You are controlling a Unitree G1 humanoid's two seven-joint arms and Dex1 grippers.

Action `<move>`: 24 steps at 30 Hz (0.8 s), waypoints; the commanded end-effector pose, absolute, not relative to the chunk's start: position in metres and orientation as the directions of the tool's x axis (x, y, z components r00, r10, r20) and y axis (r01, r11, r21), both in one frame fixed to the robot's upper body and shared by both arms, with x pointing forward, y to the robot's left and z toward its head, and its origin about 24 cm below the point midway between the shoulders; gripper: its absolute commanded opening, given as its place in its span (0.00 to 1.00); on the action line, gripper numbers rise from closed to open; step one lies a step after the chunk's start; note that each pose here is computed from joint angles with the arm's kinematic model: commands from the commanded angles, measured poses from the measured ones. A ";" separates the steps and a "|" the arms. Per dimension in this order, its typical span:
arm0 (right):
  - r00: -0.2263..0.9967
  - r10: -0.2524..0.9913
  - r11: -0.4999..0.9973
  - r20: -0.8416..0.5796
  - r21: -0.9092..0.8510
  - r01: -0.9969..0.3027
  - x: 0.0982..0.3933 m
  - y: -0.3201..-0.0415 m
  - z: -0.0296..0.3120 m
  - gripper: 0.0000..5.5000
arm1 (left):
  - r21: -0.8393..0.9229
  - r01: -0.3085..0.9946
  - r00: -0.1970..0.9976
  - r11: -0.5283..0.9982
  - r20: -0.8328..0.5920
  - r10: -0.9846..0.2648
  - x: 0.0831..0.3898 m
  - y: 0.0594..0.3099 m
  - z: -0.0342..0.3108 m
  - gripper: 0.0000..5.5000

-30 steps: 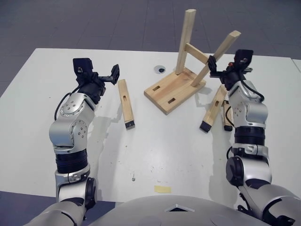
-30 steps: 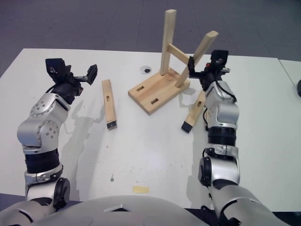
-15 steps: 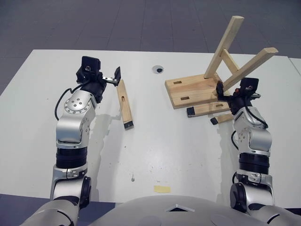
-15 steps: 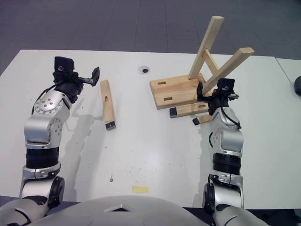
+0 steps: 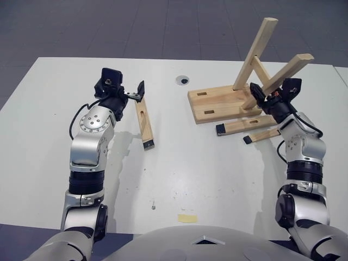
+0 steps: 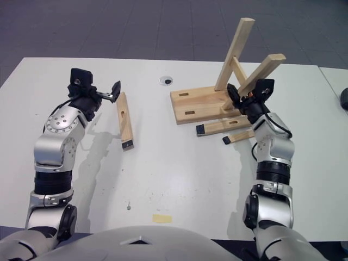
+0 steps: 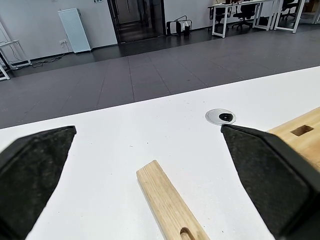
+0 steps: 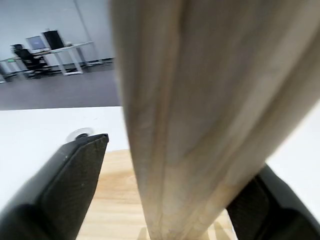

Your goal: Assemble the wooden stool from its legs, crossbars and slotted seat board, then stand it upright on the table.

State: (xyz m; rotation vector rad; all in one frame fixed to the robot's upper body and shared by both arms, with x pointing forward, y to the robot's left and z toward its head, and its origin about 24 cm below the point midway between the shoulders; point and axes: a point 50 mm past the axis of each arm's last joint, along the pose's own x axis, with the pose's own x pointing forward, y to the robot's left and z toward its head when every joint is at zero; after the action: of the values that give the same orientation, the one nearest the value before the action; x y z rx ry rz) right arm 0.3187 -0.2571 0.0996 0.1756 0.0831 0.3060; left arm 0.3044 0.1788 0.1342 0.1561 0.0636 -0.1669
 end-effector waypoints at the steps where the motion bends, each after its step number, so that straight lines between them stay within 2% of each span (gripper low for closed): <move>1: 0.935 0.338 0.937 -0.104 0.136 -0.323 0.321 -0.271 0.099 0.53 | 0.162 0.163 0.985 0.973 -0.086 -0.150 0.304 0.182 0.132 0.98; 6: 0.953 0.284 0.958 -0.101 0.081 -0.277 0.332 -0.254 0.105 0.39 | 0.158 0.162 0.985 0.974 -0.085 -0.150 0.304 0.181 0.131 0.98; 10: 0.929 0.353 0.930 -0.113 0.147 -0.336 0.326 -0.233 0.095 0.38 | 0.153 0.161 0.985 0.975 -0.087 -0.149 0.304 0.179 0.130 0.98; 13: 0.868 0.489 0.867 -0.084 0.152 -0.474 0.320 -0.229 0.101 0.38 | 0.155 0.161 0.985 0.975 -0.093 -0.148 0.303 0.180 0.128 0.98; 18: 0.754 0.639 0.760 -0.156 -0.030 -0.650 0.328 -0.241 0.120 0.38 | 0.161 0.162 0.984 0.973 -0.097 -0.148 0.303 0.183 0.128 0.98; 24: 0.447 0.826 0.443 -0.343 -0.096 -0.891 0.331 -0.230 0.129 0.38 | 0.165 0.169 0.983 0.972 -0.104 -0.153 0.303 0.183 0.128 0.98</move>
State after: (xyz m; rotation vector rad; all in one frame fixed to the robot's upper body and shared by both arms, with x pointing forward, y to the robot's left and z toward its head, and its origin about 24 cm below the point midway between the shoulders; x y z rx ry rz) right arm 0.3317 -0.2378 0.1294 -0.1771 0.2030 0.9494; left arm 0.3031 0.1801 0.1281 0.1534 0.0839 -0.1717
